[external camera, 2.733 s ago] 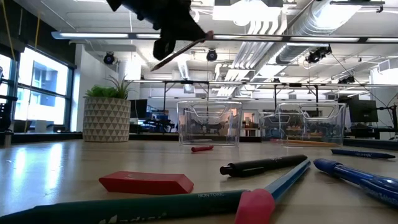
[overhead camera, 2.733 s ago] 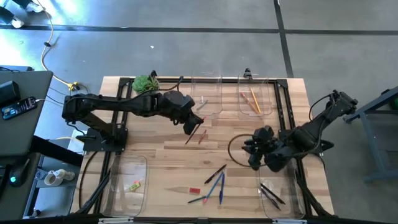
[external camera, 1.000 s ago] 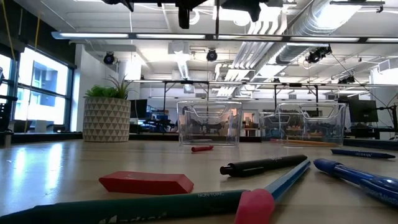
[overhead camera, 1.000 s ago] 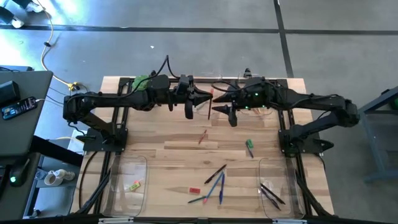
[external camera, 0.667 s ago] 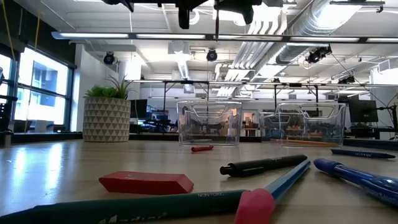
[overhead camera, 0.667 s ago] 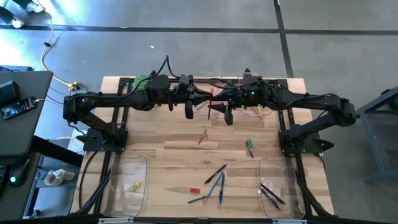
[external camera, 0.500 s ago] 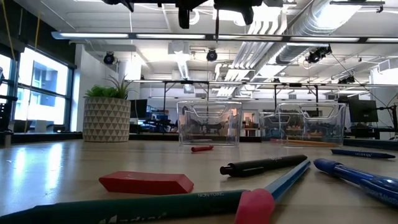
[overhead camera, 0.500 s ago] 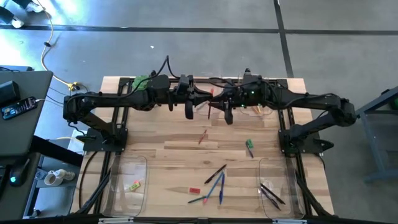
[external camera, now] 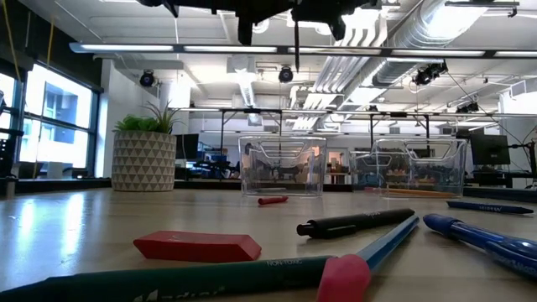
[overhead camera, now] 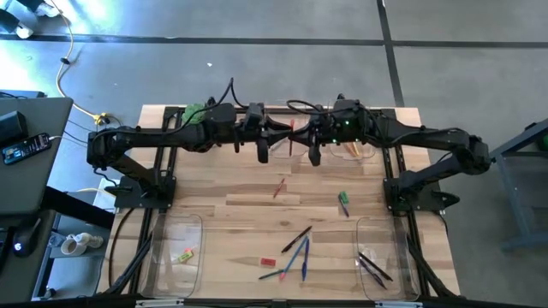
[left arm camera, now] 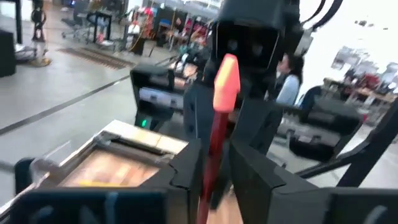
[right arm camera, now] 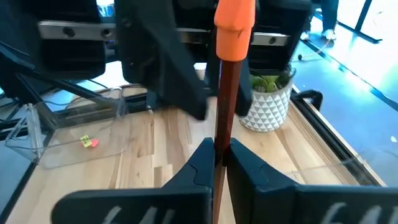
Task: Sort crayons/erasers/pens/pencils in bins
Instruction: Put the brown pencil into the top right transparent bin, then put the red crayon into the top left transparent bin
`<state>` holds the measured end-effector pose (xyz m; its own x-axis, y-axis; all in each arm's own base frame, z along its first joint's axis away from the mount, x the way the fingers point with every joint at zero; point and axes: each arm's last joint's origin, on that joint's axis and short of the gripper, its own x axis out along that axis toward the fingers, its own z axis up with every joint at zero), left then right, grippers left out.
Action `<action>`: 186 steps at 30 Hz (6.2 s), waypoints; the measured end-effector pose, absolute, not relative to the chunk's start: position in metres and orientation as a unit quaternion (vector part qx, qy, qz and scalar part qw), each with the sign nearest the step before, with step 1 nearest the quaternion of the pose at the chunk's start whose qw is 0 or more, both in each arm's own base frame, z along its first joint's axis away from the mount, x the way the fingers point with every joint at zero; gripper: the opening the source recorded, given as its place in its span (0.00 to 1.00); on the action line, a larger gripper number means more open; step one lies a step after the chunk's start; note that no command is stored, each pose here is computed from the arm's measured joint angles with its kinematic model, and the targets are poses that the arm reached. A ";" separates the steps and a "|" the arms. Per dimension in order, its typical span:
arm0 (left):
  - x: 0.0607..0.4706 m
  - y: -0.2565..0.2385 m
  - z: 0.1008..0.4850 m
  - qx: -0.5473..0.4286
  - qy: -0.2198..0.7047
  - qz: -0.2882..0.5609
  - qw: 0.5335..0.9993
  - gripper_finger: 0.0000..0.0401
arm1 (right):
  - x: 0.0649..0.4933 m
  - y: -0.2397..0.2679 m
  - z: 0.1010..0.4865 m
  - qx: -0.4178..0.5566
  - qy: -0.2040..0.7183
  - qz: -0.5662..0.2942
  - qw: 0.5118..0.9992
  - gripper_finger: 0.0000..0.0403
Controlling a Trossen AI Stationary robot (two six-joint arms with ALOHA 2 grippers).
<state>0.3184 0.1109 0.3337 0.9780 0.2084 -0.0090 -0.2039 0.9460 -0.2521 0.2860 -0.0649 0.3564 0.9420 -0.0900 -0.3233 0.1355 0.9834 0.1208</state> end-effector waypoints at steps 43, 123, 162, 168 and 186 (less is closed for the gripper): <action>0.269 0.184 0.288 -0.130 0.211 0.361 0.899 0.30 | 0.179 -0.182 0.267 0.205 0.434 -0.373 0.794 0.01; 0.243 0.144 0.281 -0.284 0.329 0.360 0.826 0.30 | 0.189 -0.113 0.284 0.257 0.485 -0.242 0.800 0.24; 0.324 0.050 0.269 -0.327 0.373 0.333 0.802 0.30 | 0.194 -0.102 0.283 0.243 0.493 -0.259 0.794 0.24; 0.344 0.043 0.244 -0.335 0.384 0.331 0.795 0.30 | 0.195 -0.101 0.283 0.230 0.495 -0.271 0.793 0.24; 0.375 0.035 0.178 -0.342 0.418 0.355 0.763 0.30 | 0.196 -0.102 0.284 0.214 0.493 -0.264 0.801 0.24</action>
